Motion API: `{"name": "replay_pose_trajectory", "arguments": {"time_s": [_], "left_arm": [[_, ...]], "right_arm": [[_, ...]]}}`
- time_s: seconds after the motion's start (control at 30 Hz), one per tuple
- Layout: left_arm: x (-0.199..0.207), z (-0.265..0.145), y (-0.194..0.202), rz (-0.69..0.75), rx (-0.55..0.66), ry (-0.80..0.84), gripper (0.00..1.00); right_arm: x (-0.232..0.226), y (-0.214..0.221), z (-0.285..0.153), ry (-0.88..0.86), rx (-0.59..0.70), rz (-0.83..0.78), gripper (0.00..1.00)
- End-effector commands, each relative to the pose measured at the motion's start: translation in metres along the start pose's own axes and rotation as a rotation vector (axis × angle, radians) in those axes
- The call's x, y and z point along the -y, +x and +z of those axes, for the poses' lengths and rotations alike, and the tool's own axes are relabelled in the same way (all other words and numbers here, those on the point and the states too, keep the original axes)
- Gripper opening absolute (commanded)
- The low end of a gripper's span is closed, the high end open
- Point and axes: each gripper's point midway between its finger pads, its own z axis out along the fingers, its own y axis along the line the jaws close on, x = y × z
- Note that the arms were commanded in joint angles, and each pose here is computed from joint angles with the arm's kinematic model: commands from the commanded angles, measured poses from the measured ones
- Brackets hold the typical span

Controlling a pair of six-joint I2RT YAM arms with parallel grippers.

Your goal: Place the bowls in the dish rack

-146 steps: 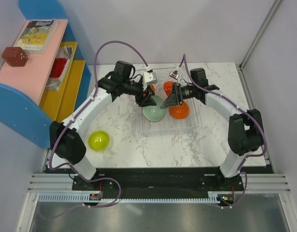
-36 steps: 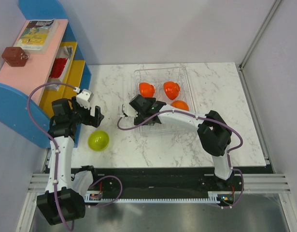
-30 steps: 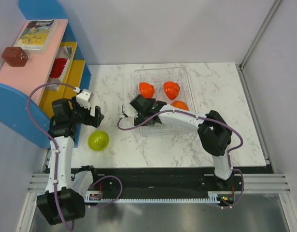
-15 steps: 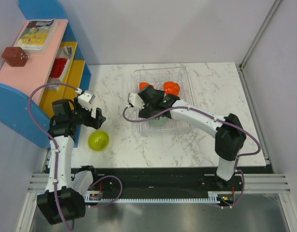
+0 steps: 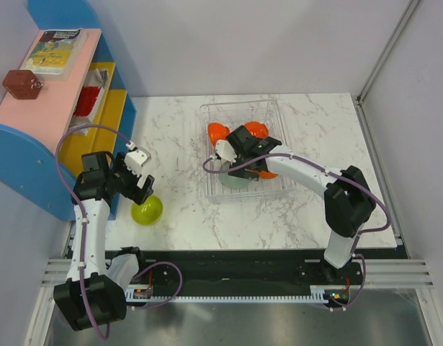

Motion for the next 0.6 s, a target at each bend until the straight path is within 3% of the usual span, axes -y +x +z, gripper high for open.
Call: {"name": "replay_pose_trajectory", "arguments": {"time_s": [0.0, 0.57], "left_arm": [[-0.003, -0.017, 0.004, 0.196, -0.06, 0.01, 1.0], [-0.008, -0.029, 0.051, 0.322, -0.29, 0.025, 0.99]], "right_arm": [[-0.017, -0.006, 0.016, -0.053, 0.007, -0.002, 0.98], [-0.007, -0.048, 0.052, 0.033, 0.078, 0.065, 0.98]]}}
